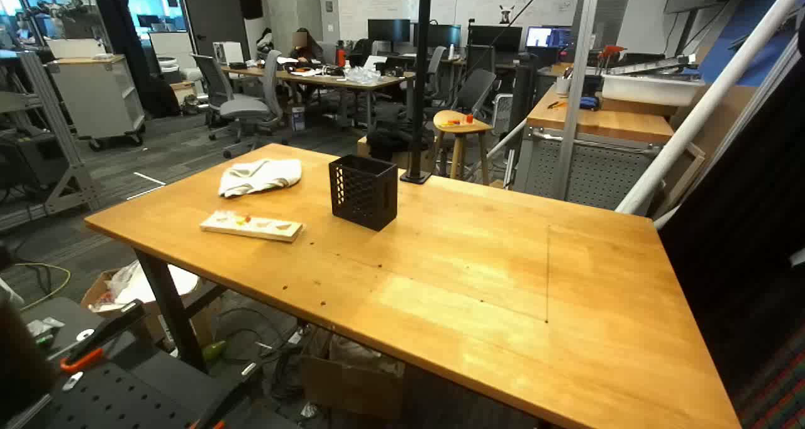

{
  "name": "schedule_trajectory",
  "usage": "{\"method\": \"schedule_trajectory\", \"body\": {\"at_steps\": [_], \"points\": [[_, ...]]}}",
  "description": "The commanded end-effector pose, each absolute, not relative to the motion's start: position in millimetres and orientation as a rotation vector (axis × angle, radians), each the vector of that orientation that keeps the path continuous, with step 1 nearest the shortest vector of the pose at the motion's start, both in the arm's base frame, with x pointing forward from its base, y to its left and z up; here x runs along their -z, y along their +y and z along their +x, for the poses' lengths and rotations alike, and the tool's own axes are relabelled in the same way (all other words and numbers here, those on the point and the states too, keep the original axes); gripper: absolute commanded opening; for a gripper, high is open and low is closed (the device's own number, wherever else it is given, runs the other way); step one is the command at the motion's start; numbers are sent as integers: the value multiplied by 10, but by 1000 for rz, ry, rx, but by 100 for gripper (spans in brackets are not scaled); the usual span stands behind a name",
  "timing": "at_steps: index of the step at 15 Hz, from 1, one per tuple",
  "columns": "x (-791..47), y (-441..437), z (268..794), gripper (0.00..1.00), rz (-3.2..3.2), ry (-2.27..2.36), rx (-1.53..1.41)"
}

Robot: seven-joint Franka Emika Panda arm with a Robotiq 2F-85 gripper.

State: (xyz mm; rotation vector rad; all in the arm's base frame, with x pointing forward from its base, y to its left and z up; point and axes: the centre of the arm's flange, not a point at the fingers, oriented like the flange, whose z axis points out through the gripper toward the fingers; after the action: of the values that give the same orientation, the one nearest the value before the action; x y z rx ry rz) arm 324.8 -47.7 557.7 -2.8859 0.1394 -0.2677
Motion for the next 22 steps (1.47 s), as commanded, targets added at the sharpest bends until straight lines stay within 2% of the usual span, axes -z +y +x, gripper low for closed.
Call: {"method": "schedule_trajectory", "body": {"at_steps": [1,13,22], "points": [[-5611,-480,3249,100,-2885,139,279],[-5677,-412,3316,100,-2895,111,289],[-5356,622,4127,100,-2983,-211,259]]}}
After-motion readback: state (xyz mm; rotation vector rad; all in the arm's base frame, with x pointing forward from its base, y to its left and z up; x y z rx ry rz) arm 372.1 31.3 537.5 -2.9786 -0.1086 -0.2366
